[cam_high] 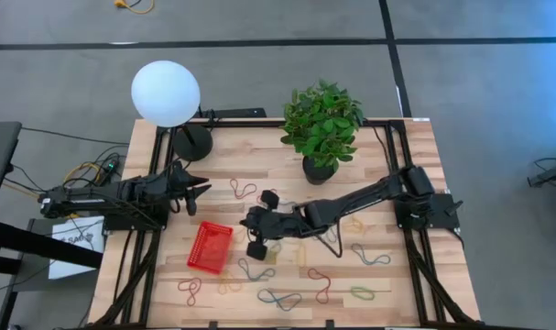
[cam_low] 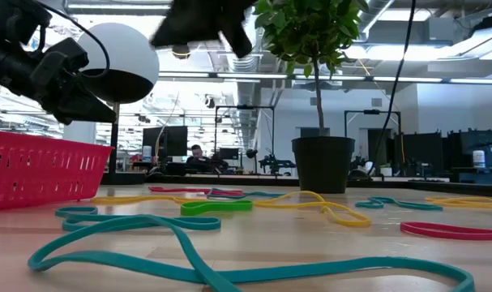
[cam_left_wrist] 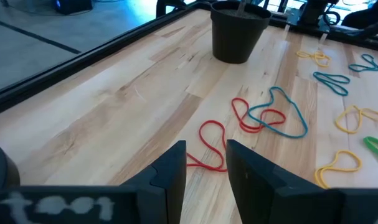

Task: Pick and place items into bin
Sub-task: Put the blue rubber band into the red bin

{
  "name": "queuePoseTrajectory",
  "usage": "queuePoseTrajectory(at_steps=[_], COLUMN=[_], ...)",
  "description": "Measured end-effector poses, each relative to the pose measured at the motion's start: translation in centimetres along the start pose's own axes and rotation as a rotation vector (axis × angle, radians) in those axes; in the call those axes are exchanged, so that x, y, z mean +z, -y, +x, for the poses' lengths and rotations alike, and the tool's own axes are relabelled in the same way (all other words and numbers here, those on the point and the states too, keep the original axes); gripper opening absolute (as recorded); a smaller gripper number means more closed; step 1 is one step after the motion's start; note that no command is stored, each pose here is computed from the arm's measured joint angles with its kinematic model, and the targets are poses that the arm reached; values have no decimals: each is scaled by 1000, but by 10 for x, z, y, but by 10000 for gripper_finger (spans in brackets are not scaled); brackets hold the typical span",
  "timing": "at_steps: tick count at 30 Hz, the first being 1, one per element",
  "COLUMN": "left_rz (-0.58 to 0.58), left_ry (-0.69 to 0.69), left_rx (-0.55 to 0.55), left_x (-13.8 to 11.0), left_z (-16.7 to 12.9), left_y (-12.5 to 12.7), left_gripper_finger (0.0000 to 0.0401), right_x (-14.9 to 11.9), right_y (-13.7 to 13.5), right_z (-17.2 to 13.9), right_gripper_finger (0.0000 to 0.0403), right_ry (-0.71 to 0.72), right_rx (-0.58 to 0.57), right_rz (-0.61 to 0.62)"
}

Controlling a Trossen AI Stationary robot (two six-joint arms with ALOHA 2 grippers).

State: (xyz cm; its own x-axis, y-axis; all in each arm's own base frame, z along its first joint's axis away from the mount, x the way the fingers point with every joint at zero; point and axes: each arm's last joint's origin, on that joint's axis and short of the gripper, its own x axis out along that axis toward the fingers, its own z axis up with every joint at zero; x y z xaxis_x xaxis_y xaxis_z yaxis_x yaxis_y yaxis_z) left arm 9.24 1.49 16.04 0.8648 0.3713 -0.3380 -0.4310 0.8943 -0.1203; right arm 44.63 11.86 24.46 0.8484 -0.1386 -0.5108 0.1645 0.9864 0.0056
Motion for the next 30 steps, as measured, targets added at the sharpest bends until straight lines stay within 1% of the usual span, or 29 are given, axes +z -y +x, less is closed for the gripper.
queuePoseTrajectory(at_steps=[2,4,8,12,16,19,24,28,30], left_rz=[-30,-60,-84,-85,-87,-83,-75,-74,-74], left_ry=[-1,-1,-3,-12,-18,-18,-19,-20,-21], left_rx=[1,1,-4,-32,-51,-51,-50,-49,-49], left_x=[0,0,-1,-1,-1,-1,-2,-2,-2], left_z=[0,0,0,0,0,0,1,1,1], left_y=[0,0,0,1,2,1,1,1,1], left_gripper_finger=[103,103,103,103,103,103,103,103,103], right_x=[-2,-15,-28,-55,-66,-80,-79,-80,-80], right_y=[1,3,12,24,37,46,54,61,64], right_z=[-2,-2,0,15,27,39,43,44,45], right_gripper_finger=[1,1,15,53,100,133,170,179,179], right_ry=[-57,-161,-289,-465,-549,-614,-615,-627,-634], right_rx=[-37,-86,-124,-186,-196,-214,-227,-249,-241], right_rz=[-29,-42,35,-11,23,27,44,82,107])
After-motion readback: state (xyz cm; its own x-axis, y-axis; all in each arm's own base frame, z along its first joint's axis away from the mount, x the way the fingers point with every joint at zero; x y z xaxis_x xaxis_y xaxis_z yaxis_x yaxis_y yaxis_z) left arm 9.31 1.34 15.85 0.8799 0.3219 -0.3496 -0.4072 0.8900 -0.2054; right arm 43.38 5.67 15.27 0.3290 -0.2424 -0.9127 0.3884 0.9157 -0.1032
